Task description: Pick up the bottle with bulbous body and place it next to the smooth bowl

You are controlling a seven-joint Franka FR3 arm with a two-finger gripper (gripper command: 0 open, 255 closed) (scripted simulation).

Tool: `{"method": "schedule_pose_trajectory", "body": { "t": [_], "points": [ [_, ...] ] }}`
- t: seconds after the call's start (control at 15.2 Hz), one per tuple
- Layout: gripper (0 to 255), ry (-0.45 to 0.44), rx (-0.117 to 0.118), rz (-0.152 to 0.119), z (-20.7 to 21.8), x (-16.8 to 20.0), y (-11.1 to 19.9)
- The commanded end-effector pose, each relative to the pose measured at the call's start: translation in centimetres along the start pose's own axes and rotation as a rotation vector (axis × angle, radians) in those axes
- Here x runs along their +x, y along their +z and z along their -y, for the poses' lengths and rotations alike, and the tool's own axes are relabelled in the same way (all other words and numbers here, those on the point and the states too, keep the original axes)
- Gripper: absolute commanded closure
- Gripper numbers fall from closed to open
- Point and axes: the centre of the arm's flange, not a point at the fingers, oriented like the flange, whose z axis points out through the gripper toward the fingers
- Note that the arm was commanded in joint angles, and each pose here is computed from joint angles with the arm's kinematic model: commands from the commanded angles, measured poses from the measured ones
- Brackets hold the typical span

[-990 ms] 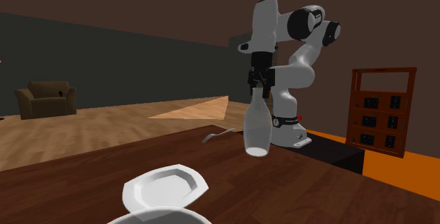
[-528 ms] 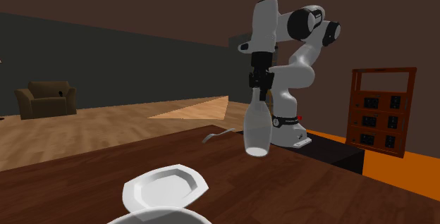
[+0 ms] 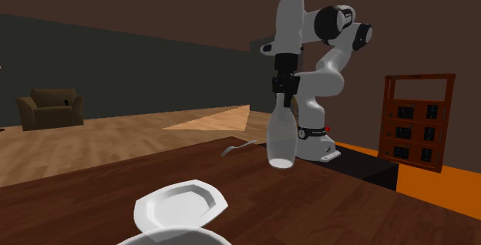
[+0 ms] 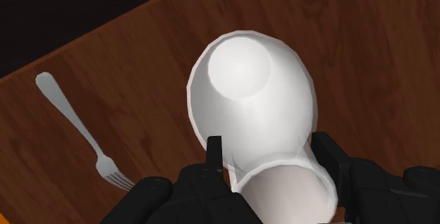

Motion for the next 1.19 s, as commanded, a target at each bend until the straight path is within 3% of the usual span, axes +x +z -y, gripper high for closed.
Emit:
{"method": "schedule_pose_trajectory", "body": {
  "t": [0.0,1.12],
  "points": [
    [255,0.000,0.000,0.000,-0.1,0.0,-1.1],
    [255,0.000,0.000,0.000,-0.1,0.5,-10.1]
  ]
}}
